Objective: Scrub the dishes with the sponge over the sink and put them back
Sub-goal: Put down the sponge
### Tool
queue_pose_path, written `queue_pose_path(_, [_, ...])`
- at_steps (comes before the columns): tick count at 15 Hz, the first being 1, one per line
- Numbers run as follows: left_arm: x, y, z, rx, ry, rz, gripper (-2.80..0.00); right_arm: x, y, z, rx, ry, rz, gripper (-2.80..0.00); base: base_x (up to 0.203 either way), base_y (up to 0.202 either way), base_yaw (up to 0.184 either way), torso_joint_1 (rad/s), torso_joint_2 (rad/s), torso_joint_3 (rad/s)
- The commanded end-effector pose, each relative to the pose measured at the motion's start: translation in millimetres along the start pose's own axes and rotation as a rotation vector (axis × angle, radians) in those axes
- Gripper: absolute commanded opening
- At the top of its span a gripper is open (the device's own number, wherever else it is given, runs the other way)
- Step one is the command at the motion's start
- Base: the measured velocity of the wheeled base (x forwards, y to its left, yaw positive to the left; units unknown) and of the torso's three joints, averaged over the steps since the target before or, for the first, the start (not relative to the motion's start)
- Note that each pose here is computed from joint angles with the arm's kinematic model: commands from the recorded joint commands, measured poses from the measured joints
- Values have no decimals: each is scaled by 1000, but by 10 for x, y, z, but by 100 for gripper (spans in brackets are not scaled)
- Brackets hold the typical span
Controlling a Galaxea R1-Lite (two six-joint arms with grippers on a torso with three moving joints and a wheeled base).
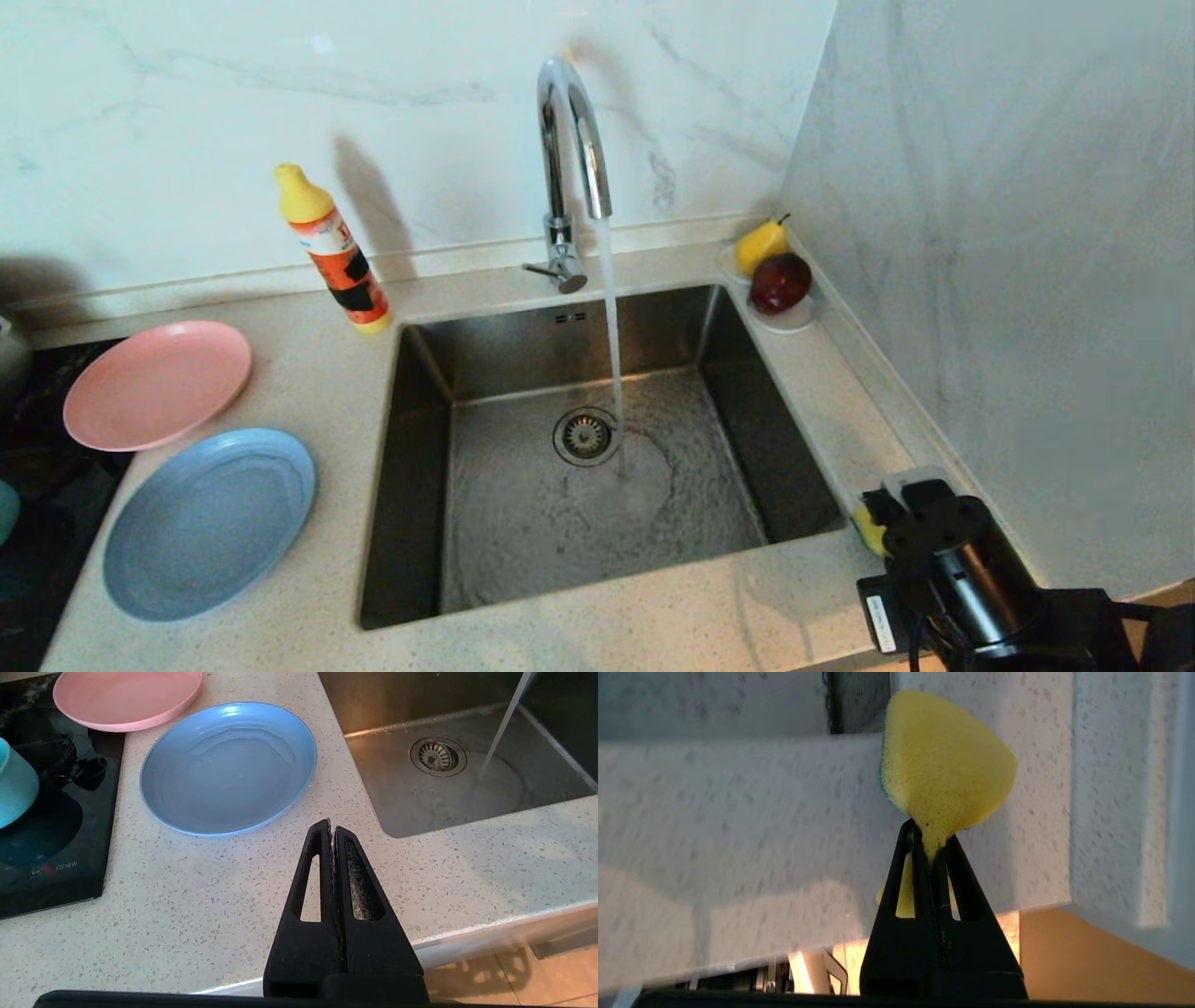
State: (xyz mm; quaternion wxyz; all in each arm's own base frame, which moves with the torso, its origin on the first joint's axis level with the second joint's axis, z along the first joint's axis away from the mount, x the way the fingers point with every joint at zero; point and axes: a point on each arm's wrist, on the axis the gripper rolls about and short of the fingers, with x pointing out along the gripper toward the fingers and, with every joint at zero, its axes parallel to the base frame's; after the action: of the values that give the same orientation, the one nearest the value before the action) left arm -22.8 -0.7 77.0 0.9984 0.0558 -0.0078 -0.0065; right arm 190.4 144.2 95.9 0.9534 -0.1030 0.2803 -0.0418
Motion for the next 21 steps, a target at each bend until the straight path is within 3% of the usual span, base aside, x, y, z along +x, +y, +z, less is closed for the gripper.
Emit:
queue_pose_path(1, [14,-5,-50,0,19,-2,-280,108,29,28,-5,9,-22,-280,0,0,0,0,0,0])
queue_pose_path(6, [14,-5,-50,0,19,-2,-280,240,-39,116,-22,-19,-51,-280,0,0,0,0,0,0])
queue_pose_path(11, [14,-5,-50,0,19,-2,-280,321,-134,205,-94,-68,-51,-280,0,0,0,0,0,0])
queue_pose_path(21, [14,-5,-50,0,19,-2,-280,540,-102,170,-83,-71,-21,-280,0,0,0,0,0,0])
